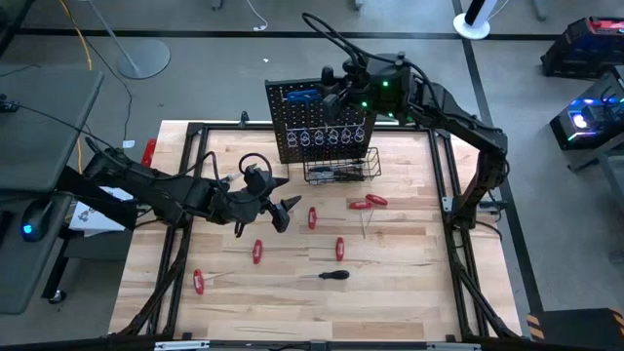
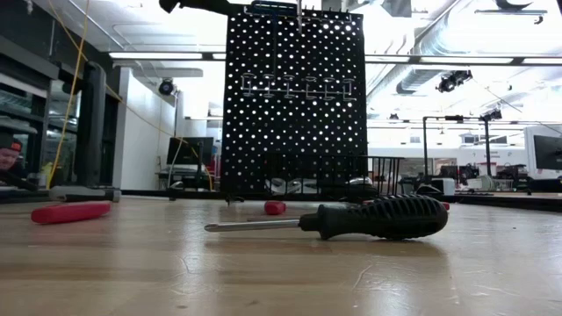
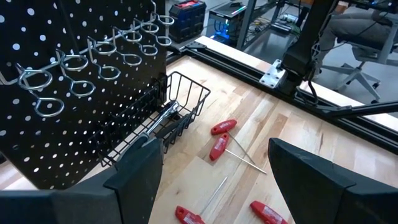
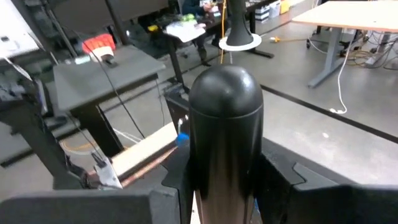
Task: Hang tools onto peg board
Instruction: Hang the black screwdriver on the pegboard
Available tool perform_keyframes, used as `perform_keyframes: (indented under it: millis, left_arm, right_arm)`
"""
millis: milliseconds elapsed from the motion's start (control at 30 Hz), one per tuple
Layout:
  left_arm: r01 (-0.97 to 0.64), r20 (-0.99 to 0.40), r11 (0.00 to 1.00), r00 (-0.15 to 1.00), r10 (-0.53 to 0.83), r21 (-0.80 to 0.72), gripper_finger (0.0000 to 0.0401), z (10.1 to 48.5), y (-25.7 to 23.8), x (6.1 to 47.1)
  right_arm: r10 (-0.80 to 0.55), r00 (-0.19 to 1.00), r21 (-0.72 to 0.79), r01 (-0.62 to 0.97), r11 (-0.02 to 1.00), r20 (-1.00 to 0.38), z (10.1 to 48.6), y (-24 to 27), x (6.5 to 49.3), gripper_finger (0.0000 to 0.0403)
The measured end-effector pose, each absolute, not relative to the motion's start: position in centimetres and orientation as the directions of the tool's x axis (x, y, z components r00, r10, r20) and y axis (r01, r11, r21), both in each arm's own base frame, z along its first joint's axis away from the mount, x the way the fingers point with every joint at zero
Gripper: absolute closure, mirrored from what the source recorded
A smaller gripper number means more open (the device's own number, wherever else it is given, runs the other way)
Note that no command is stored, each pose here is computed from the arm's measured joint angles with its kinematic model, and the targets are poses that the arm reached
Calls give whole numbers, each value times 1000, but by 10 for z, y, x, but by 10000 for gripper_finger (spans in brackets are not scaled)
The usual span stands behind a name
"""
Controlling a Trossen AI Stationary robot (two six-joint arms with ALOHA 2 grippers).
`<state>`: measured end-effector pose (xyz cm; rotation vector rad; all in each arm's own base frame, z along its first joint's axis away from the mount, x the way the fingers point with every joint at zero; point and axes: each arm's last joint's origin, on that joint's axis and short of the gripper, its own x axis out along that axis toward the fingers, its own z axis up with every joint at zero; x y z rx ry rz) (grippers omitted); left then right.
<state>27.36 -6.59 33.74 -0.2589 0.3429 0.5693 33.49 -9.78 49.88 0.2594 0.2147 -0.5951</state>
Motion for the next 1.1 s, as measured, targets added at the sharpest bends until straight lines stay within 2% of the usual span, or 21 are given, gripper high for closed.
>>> perform_keyframes:
  millis: [133, 333, 800, 1100]
  left_arm:
    - [-565, -385, 812, 789, 479, -146, 121, 337, -66, 274]
    - [-565, -385, 812, 789, 479, -146, 121, 337, -66, 274]
    - [-565, -379, 812, 790, 481, -148, 121, 338, -66, 274]
    - [-565, -379, 812, 791, 480, -149, 121, 338, -66, 274]
  right_arm:
    - [-540, 791, 156, 595, 789, -288, 502, -96, 326, 294]
    - [-598, 773, 164, 631, 758, -210, 520, -95, 306, 294]
    - [-614, 760, 175, 648, 742, -213, 514, -113, 312, 294]
    - [-626, 747, 125, 659, 741, -225, 509, -117, 319, 294]
